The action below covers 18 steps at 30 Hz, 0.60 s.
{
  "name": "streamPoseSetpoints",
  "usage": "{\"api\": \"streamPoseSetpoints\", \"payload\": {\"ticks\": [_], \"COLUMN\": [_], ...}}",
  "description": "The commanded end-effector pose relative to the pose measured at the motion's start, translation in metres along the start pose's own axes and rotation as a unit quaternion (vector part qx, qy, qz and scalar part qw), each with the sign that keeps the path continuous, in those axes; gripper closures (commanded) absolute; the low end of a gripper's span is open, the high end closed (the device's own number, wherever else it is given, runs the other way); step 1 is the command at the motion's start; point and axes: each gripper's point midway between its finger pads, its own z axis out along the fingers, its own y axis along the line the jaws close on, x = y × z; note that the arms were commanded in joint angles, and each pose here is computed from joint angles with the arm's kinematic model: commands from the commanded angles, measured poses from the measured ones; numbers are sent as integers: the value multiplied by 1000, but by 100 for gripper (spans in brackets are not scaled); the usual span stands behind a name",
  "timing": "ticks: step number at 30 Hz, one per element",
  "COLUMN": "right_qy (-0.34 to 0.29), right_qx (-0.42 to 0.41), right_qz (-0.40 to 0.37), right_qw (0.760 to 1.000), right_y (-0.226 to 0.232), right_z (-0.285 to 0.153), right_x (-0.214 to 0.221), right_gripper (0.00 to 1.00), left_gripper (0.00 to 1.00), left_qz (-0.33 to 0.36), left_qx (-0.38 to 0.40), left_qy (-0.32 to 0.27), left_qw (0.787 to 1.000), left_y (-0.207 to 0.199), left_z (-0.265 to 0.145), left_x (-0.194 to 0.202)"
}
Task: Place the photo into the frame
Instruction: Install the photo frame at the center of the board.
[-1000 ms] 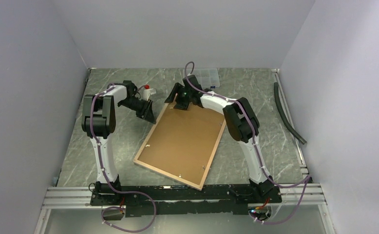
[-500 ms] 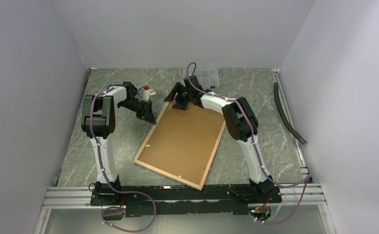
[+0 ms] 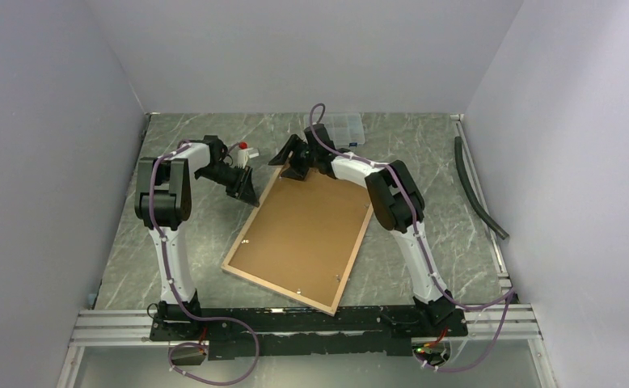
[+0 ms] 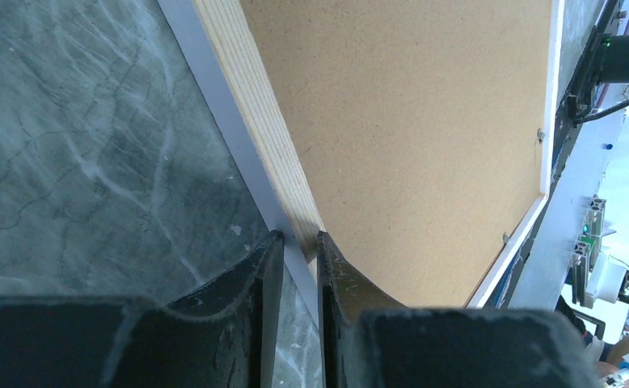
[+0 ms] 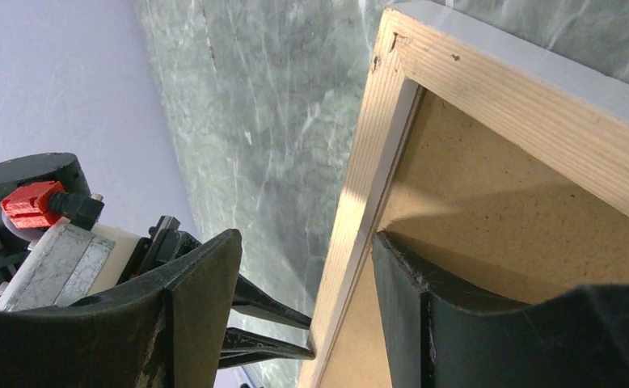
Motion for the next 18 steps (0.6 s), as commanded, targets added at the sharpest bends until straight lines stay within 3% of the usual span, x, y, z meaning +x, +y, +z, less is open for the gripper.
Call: {"api": "streamPoseSetpoints", "payload": {"ticks": [1,11,18], "right_qy": [4,-27,-2], "right_qx": [-7,19,31], "right_qz": [1,-41,-60], "right_qw": [1000,999,998], "right_y": [0,-11,-18], "right_z": [8,-26,-23], "right_x": [3,-27,-15], "right_gripper": [36,35,33], "left_gripper": [76,77,78], "left_qz": [23,32,30], "left_qx": [-27,-34,-33], "left_qy": [14,14,13], "left_qw": [999,999,999], "left_y": [7,5,5], "left_z": [-2,-5,-5], "left_x": [4,4,5]}}
